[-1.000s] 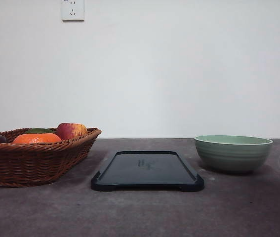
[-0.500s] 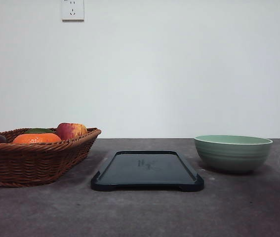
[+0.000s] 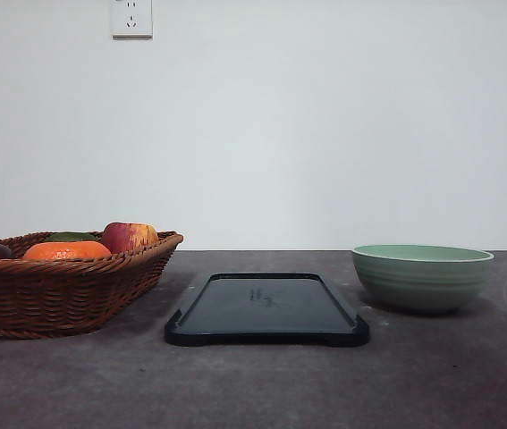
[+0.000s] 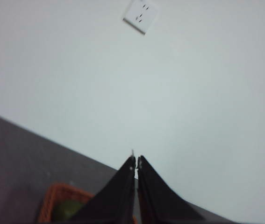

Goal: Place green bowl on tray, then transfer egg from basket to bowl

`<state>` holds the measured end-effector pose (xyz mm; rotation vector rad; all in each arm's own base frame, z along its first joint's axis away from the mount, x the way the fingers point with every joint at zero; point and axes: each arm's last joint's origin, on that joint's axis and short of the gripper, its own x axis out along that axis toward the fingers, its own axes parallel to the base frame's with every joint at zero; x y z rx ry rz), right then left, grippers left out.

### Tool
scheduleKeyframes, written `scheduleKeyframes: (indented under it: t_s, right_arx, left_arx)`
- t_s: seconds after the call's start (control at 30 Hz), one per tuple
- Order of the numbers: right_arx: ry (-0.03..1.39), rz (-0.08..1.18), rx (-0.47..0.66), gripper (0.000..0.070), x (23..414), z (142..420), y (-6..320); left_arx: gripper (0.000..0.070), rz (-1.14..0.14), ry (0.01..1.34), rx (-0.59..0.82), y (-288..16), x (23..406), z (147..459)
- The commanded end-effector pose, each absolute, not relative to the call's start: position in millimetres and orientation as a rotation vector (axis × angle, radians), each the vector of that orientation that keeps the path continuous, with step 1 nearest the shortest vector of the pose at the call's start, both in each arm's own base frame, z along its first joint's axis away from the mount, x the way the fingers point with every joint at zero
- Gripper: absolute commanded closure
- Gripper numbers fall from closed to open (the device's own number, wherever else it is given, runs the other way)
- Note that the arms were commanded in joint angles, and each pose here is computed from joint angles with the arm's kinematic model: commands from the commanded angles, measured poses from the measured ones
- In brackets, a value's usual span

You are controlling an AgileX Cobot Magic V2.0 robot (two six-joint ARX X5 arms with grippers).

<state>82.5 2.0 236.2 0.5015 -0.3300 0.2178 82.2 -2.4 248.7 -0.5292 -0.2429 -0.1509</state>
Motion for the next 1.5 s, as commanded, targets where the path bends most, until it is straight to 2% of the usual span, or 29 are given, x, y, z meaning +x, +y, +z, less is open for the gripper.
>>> scheduleKeyframes:
  t_s: [0.0,0.27,0.4,0.67,1.1,1.47]
  right_arx:
    - [-0.332,0.217,0.423,0.0695,81,245,2]
    - [-0.252,0.254,0.297,0.0695,85,286,4]
    - [-0.199,0.304,0.245,0.0695,94,305,6]
    - [-0.022,0.369,0.188,0.0695,126,330,8]
    - [0.368,0.418,0.115,0.0695,190,328,12]
    - [0.609,0.47,0.099,0.0695,218,307,23]
  left_arx:
    - [0.07,-0.141,-0.261,-0.417,-2,80,265]
    - [0.07,-0.124,-0.18,-0.292,-3,86,317]
    - [0.07,-0.184,-0.106,-0.235,-5,96,335]
    - [0.07,-0.27,0.076,-0.21,-8,126,356]
    - [0.07,-0.41,0.483,-0.108,-18,183,364]
    - [0.07,-0.502,0.685,-0.029,-34,215,357]
